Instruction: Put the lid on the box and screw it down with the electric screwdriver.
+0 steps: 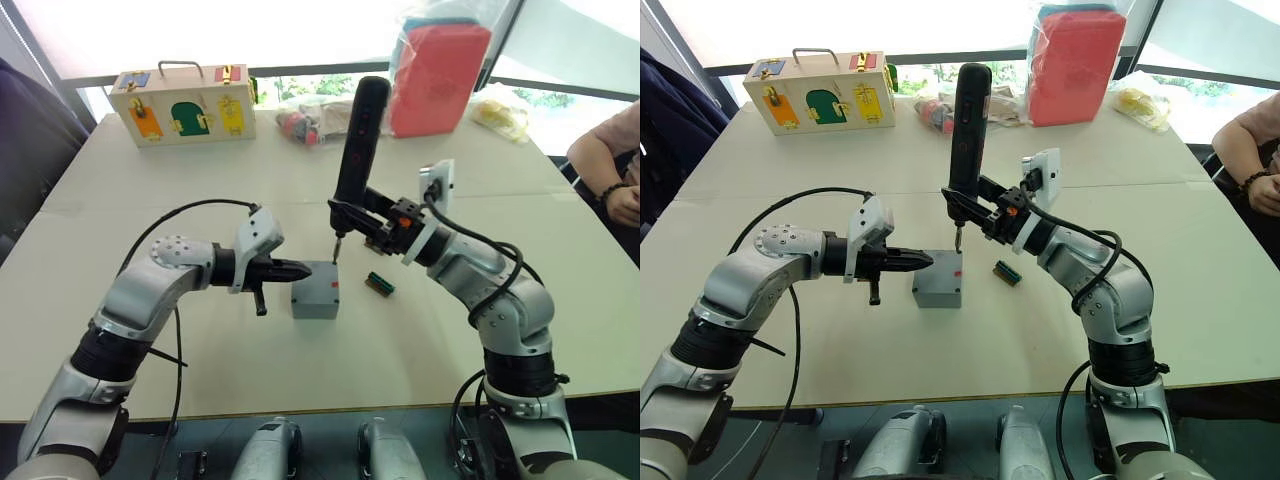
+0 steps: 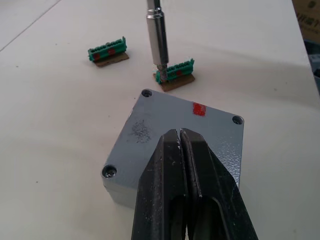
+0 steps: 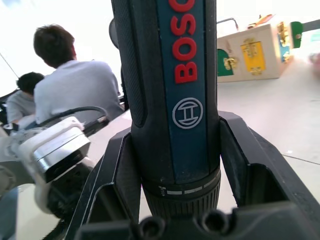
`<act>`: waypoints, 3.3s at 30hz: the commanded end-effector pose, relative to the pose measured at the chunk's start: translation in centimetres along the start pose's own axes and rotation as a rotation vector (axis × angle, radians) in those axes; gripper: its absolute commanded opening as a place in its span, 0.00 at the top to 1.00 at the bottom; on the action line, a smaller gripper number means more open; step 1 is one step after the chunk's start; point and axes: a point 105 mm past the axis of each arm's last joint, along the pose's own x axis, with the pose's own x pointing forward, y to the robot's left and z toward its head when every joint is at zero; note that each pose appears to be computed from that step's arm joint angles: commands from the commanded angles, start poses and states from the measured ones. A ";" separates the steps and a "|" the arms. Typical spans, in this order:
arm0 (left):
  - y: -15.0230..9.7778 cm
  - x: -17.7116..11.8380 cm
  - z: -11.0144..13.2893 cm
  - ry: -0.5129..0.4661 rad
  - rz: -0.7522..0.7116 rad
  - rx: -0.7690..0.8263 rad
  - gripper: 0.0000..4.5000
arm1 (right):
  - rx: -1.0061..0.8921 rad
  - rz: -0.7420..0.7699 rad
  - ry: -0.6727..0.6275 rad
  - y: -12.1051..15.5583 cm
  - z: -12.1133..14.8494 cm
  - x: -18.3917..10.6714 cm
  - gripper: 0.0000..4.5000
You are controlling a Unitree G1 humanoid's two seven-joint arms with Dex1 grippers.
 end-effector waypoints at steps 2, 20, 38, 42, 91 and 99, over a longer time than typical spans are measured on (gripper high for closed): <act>0.3 0.5 0.4 0.001 -0.001 0.043 1.00 | -0.068 0.005 -0.073 0.2 1.3 0.3 0.60; -0.1 1.5 -1.3 0.049 -0.019 0.035 1.00 | -0.067 -0.032 0.014 -0.6 -3.1 -0.5 0.60; -1.3 2.0 -2.2 0.052 -0.034 -0.013 1.00 | -0.047 -0.091 0.181 -0.4 -9.2 -1.6 0.60; -1.5 2.0 -2.3 0.052 -0.037 -0.019 1.00 | -0.055 -0.110 0.185 -0.6 -9.5 -1.5 0.60; -1.8 -2.1 2.4 -0.270 0.079 -0.063 1.00 | 0.294 -0.313 0.285 -7.5 10.2 -4.9 0.60; -5.3 -4.7 0.8 -0.127 -0.022 -0.094 1.00 | 0.507 -0.516 0.787 -10.0 0.5 -13.4 0.60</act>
